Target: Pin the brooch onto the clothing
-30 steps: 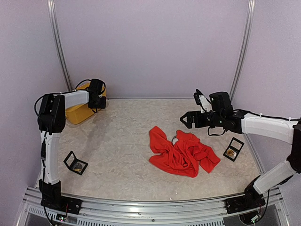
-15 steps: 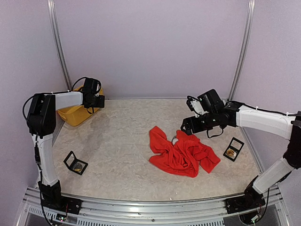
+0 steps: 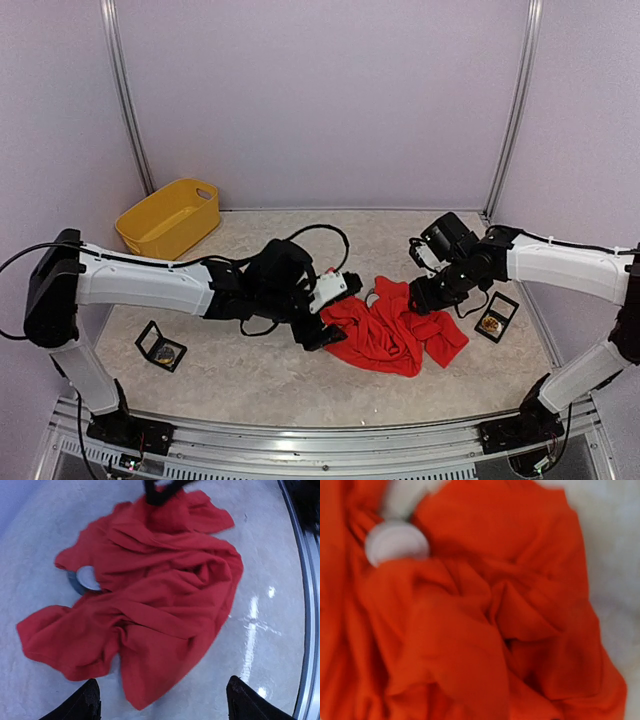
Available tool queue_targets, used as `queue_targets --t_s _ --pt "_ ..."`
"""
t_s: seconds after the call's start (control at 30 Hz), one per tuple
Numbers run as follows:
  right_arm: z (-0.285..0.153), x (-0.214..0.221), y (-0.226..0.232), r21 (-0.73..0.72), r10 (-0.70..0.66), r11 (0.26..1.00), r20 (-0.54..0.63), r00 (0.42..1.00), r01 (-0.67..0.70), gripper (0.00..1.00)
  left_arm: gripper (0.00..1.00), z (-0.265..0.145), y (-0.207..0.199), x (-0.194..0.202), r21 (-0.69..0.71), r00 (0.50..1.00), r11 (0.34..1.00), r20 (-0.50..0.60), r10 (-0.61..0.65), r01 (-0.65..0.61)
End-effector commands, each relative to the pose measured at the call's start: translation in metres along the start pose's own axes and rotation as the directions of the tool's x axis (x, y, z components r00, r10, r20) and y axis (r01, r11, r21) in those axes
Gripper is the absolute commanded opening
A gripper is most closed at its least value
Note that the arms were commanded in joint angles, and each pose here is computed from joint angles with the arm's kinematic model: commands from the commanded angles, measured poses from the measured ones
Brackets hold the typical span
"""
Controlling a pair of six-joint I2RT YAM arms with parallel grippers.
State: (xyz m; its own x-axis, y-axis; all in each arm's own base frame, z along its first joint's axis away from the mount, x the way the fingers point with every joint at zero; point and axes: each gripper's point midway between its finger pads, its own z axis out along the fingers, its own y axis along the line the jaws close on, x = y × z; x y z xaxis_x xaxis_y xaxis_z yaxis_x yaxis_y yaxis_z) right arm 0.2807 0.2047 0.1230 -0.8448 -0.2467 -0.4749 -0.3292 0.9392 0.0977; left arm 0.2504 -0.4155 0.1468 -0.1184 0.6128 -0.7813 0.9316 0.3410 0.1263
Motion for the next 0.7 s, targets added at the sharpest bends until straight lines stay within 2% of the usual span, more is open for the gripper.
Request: queue_targets --t_s 0.0,0.03,0.1,0.17,0.2,0.3,0.33,0.37,0.4,0.43,0.53,0.67 --pt "0.026 0.021 -0.007 0.011 -0.006 1.000 -0.068 0.998 0.007 0.50 0.83 0.028 -0.048 0.044 0.114 0.972 0.974 -0.112 0.208 -0.196" --pt "0.030 0.021 -0.008 0.012 -0.002 1.000 -0.069 0.998 0.003 0.46 0.83 0.035 -0.047 0.046 0.103 0.969 0.974 -0.121 0.214 -0.202" --pt "0.036 0.023 -0.015 0.030 0.006 1.000 -0.069 0.998 -0.004 0.32 0.83 0.047 -0.039 0.052 0.064 0.963 0.975 -0.154 0.223 -0.215" --pt "0.036 0.021 -0.018 0.032 0.018 0.999 -0.059 0.998 -0.016 0.08 0.82 0.055 -0.029 0.059 0.022 0.951 0.971 -0.200 0.237 -0.238" --pt "0.034 0.017 -0.017 0.032 0.018 0.999 -0.047 0.999 -0.017 0.00 0.81 0.058 -0.025 0.064 0.002 0.944 0.968 -0.221 0.244 -0.250" --pt "0.015 -0.006 -0.016 0.033 0.008 0.999 0.022 1.000 -0.009 0.00 0.69 0.069 -0.014 0.080 -0.054 0.931 0.961 -0.268 0.248 -0.272" --pt "0.006 -0.015 -0.016 0.036 0.001 0.999 0.049 0.999 -0.003 0.00 0.58 0.073 -0.012 0.086 -0.064 0.928 0.959 -0.279 0.248 -0.275" --pt "-0.005 -0.027 -0.016 0.041 -0.009 0.999 0.083 0.997 0.006 0.00 0.41 0.075 -0.008 0.089 -0.087 0.928 0.958 -0.286 0.241 -0.275" --pt "-0.018 -0.039 -0.015 0.044 -0.016 0.999 0.117 0.993 0.011 0.00 0.19 0.076 -0.002 0.091 -0.117 0.929 0.957 -0.295 0.223 -0.266" --pt "-0.032 -0.052 -0.015 0.045 -0.019 0.999 0.159 0.987 0.012 0.00 0.01 0.076 0.007 0.091 -0.156 0.934 0.956 -0.298 0.196 -0.250" --pt "-0.080 -0.085 -0.018 0.045 -0.021 0.999 0.282 0.959 0.009 0.00 0.00 0.065 0.035 0.087 -0.247 0.956 0.956 -0.283 0.083 -0.157" --pt "-0.141 -0.114 -0.016 0.016 -0.037 0.999 0.427 0.903 0.034 0.00 0.00 0.016 0.084 0.057 -0.415 0.981 0.909 -0.188 -0.046 -0.037"
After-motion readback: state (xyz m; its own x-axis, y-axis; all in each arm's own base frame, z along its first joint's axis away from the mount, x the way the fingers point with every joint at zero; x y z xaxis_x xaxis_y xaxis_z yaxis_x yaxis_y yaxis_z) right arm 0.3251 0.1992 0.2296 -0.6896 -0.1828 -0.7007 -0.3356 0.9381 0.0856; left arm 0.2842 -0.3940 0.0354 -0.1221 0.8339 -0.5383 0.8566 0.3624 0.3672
